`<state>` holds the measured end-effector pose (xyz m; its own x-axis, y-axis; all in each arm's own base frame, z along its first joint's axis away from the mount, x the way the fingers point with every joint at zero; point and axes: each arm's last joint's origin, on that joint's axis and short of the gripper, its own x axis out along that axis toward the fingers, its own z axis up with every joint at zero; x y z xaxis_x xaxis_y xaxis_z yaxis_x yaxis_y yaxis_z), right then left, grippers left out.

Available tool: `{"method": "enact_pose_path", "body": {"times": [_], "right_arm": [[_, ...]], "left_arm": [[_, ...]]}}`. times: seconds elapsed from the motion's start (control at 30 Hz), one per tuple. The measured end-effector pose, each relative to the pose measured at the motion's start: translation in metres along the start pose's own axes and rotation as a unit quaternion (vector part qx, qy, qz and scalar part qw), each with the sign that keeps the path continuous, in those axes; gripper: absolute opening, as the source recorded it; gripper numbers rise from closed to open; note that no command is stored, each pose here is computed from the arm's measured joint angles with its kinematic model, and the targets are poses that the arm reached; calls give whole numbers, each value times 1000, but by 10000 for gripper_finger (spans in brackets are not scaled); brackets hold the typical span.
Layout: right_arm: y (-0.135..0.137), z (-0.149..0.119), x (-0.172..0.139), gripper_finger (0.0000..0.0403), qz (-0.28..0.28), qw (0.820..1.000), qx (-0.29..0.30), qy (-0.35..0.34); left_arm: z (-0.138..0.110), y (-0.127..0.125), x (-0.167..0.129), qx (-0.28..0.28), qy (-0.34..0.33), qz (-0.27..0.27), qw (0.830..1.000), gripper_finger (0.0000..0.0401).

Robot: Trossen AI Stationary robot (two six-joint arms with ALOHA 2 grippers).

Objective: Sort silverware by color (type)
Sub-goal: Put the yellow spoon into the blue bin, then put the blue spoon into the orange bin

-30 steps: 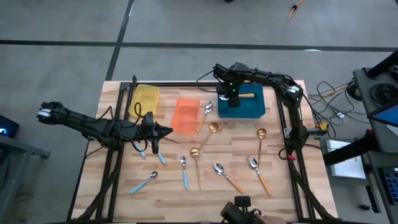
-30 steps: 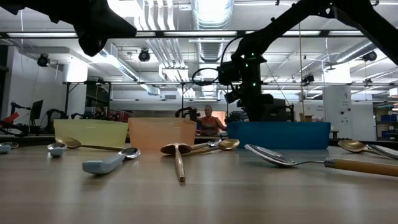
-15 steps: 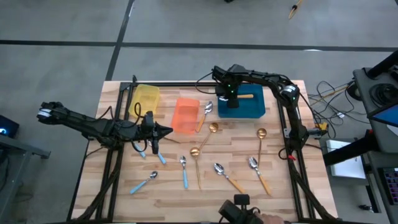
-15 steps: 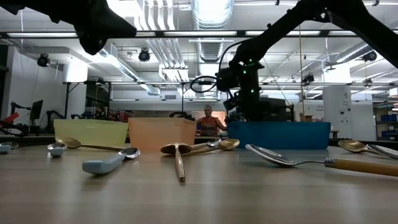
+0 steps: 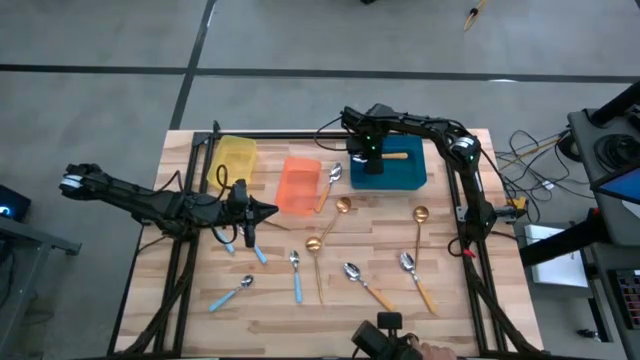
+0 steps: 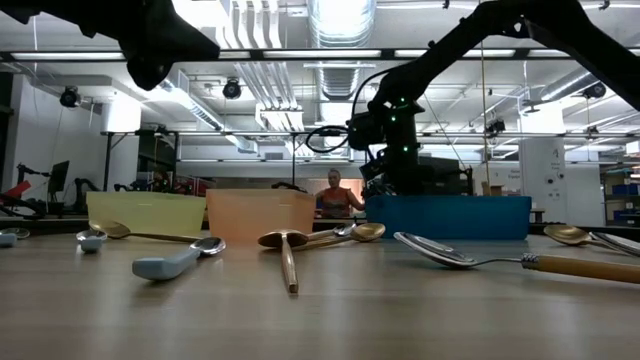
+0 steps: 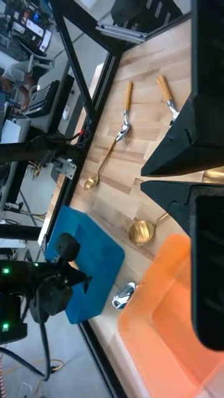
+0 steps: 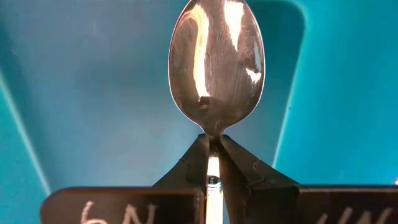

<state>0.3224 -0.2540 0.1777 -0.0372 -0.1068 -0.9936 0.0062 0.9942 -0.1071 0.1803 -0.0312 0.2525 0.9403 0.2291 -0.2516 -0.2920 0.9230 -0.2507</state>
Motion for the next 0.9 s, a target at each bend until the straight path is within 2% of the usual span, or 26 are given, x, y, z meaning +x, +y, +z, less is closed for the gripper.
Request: {"method": "enact_pose_path", "body": {"times": [0.2, 0.43, 0.57, 0.73, 0.9], "right_arm": [[0, 0, 0, 18, 1, 1000, 16, 2], [0, 0, 0, 73, 0, 999, 34, 1], [0, -1, -6, 91, -2, 999, 47, -4], [3, -5, -29, 93, -15, 995, 91, -28], [13, -6, -65, 80, 1, 987, 123, -108]], "left_arm": [[-3, -1, 3, -16, 8, 3, 1000, 4], [-6, -1, 8, -27, 19, 8, 999, 4], [-8, -2, 9, -36, 22, 10, 999, 4], [-9, -2, 11, -72, 27, 12, 997, 4], [-13, -4, 15, -112, 48, -3, 993, 4]]}}
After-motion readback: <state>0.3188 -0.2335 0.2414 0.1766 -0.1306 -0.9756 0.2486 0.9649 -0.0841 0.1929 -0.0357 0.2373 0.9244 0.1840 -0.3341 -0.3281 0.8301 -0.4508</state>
